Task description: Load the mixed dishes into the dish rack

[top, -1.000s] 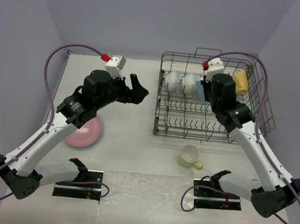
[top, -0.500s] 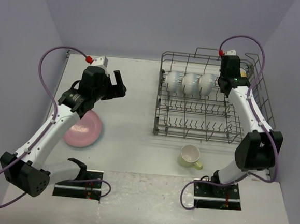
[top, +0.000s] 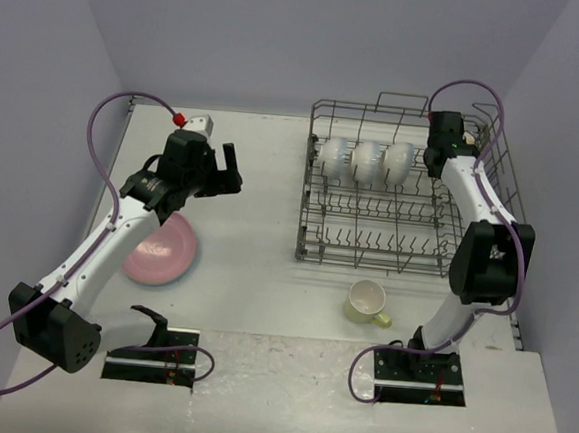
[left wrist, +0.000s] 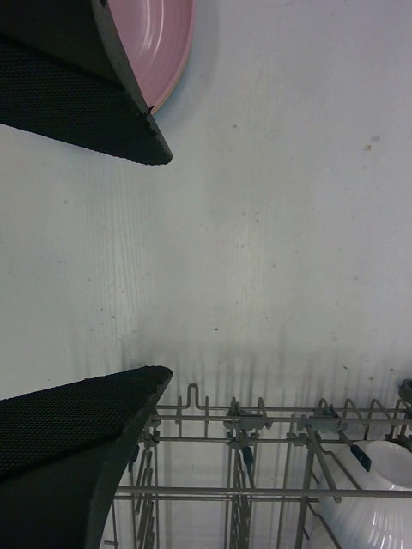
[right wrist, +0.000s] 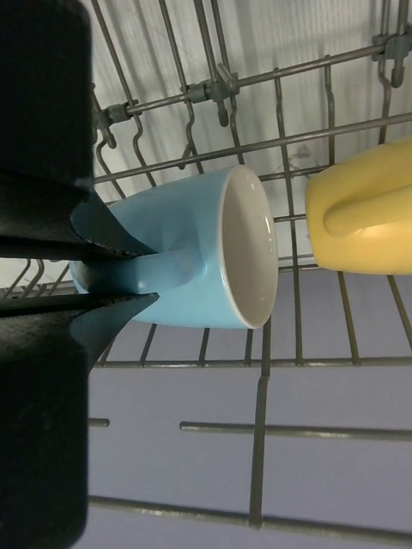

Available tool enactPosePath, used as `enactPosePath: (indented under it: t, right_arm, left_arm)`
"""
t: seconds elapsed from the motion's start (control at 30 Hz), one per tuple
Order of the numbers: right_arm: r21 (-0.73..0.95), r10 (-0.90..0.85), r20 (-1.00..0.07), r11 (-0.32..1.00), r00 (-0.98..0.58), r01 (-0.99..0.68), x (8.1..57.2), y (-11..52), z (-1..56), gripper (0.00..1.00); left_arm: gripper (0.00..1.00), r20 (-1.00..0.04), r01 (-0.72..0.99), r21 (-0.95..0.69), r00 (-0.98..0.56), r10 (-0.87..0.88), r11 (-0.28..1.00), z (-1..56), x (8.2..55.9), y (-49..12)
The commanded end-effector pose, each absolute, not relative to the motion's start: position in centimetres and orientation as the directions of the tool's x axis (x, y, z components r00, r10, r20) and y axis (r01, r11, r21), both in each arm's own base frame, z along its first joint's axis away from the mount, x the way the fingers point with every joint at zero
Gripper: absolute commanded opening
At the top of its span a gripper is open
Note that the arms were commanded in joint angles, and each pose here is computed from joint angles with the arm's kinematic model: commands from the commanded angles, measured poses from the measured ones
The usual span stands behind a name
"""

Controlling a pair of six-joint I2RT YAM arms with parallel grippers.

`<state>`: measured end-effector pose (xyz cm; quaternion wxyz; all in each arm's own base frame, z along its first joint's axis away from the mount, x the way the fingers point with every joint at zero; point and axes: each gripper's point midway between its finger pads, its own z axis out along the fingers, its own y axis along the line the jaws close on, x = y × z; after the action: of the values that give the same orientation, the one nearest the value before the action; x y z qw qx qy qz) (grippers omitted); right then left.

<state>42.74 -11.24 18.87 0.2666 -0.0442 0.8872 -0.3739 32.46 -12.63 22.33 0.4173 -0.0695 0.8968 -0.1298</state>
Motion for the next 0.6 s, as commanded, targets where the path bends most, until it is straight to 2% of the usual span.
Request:
enactPosePath:
  t: [0.0, 0.2, 0.57]
  right_arm:
    - [-0.723, -0.269, -0.423, 0.676, -0.866, 0.143, 42.9, -12.5, 19.9, 0.00]
    - [-0.712, -0.218, -0.359, 0.693, -0.907, 0.115, 42.0, -12.6, 16.9, 0.00]
    - [-0.710, -0.168, -0.466, 0.657, -0.869, 0.254, 45.0, -13.4, 17.0, 0.00]
  left_arm:
    - [1.00, -0.757, 0.026, -0.277, -0.621, -0.202, 0.960, 22.9, 32.9, -12.6]
    - [1.00, -0.763, 0.041, -0.286, -0.614, -0.201, 0.957, 23.5, 32.9, -12.8]
    - [1.00, -0.747, 0.094, -0.306, -0.641, -0.177, 0.948, 23.1, 32.2, -13.7]
